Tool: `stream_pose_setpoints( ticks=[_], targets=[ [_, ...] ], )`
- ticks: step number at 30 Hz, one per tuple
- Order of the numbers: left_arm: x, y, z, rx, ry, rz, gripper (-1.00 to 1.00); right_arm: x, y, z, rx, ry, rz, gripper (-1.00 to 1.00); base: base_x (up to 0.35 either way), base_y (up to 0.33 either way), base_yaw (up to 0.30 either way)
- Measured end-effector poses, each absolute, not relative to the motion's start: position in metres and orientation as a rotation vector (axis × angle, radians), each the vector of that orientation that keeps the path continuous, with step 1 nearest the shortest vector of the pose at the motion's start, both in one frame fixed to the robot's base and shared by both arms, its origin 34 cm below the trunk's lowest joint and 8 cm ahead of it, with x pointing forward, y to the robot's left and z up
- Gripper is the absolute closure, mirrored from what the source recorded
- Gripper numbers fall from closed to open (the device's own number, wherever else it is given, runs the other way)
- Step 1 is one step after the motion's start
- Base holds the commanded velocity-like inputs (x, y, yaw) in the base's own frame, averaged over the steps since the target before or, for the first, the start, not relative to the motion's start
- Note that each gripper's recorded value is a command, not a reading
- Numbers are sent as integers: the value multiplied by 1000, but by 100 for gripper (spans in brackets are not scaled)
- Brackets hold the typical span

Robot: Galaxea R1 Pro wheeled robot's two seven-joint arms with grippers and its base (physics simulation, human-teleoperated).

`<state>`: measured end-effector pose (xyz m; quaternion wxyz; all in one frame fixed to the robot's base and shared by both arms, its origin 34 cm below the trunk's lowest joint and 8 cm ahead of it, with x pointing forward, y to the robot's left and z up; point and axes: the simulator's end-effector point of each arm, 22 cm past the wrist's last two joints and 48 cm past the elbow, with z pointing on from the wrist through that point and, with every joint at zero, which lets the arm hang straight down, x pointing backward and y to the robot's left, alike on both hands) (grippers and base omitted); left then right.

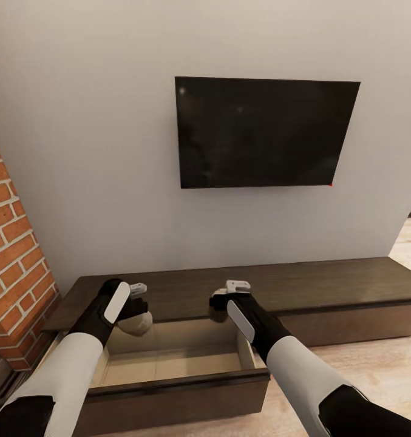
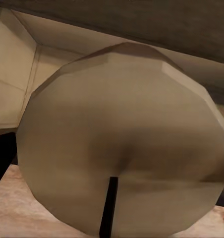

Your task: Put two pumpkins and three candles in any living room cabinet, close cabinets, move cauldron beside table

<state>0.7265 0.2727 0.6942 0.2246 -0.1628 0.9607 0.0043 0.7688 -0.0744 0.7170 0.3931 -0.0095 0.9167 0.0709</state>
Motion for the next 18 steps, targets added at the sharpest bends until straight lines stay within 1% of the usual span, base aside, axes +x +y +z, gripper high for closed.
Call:
stream_pose_setpoints(
  ticks=[5, 18],
  targets=[
    [712, 272, 667, -465, 2709, 25, 100, 758, -53, 711, -104, 2355, 259, 100, 0, 0, 0],
    [704, 271, 656, -471, 2739, 26, 100, 758, -53, 710, -110, 2350, 254, 100, 0, 0, 0]
  ],
)
